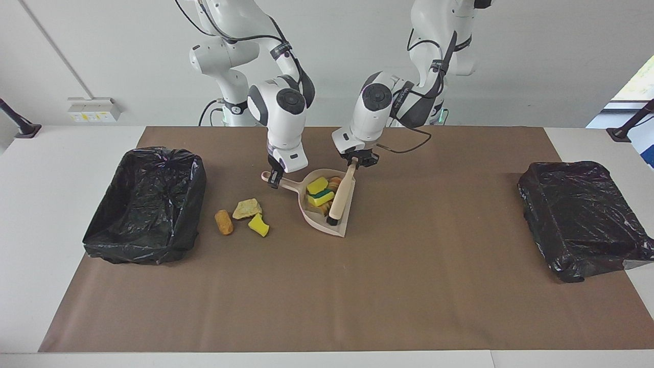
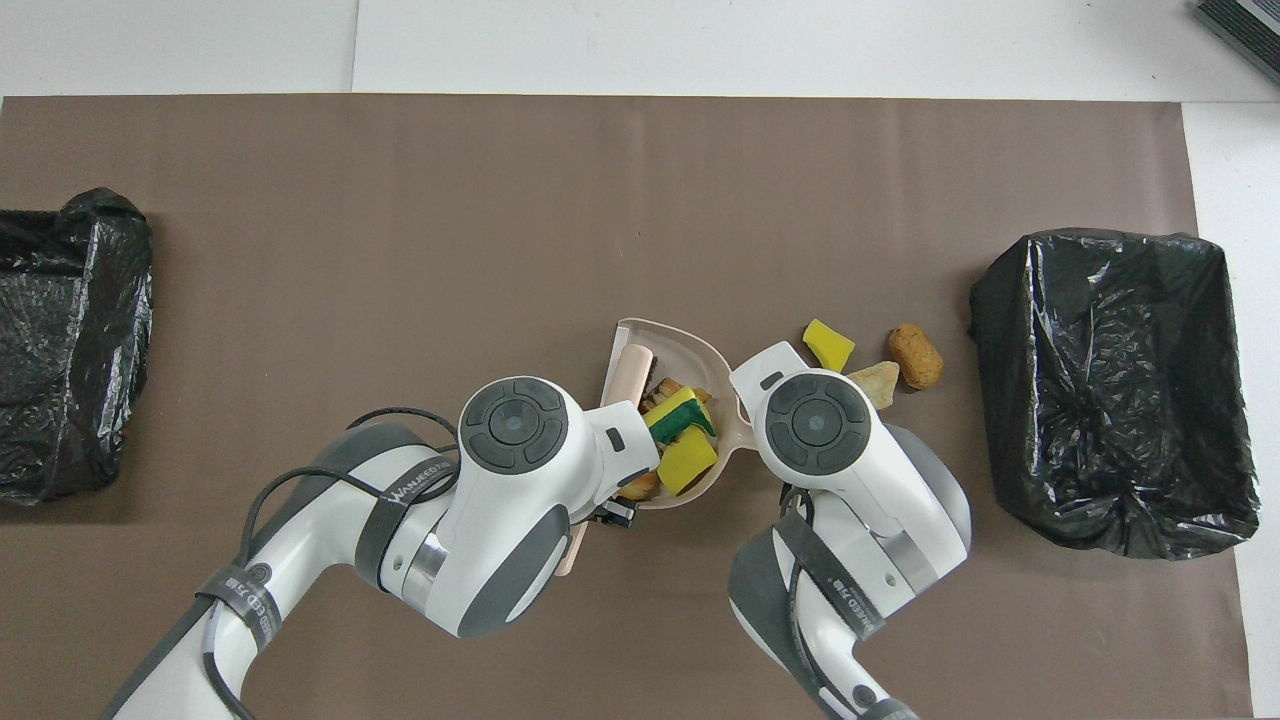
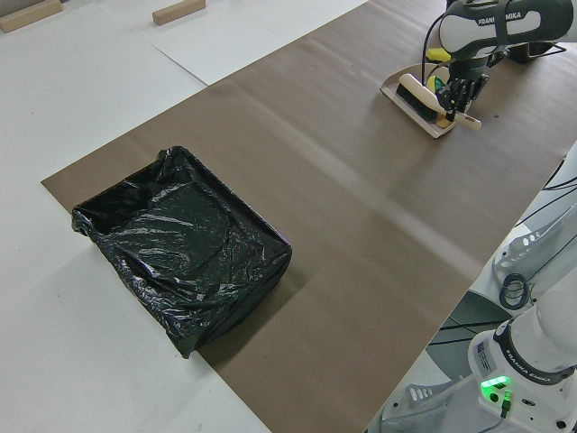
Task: Sweep and dump trash in bin
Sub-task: 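Sweep the remaining bread piece into the dustpan with the left gripper, then carry the loaded dustpan to the black bag with the right gripper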
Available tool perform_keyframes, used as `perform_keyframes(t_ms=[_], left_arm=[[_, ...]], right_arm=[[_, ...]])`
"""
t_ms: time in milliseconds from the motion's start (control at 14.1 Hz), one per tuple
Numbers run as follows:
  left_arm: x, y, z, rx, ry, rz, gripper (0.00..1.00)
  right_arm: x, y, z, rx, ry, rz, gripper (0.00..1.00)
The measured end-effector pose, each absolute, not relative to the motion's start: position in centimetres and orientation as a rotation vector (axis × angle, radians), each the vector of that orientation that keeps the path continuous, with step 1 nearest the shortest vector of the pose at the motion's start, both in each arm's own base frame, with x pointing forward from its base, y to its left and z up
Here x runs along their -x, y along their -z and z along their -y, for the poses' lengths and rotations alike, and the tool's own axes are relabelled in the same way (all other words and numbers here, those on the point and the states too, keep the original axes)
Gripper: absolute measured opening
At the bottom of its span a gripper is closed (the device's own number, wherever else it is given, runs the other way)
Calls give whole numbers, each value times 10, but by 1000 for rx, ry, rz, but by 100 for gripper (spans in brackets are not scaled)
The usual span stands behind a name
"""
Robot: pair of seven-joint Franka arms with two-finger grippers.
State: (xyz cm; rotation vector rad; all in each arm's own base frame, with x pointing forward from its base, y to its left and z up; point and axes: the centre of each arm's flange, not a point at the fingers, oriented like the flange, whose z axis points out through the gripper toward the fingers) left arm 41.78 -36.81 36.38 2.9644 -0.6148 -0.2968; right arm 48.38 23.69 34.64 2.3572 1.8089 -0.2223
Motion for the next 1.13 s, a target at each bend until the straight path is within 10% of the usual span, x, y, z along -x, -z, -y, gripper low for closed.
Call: perform_keyframes(t_ms=[1135], left_arm=[[-408,-406,320,-3191,349,188,26]], right_arm=[[-491,-353,-232,-2370,203,-1791,32]])
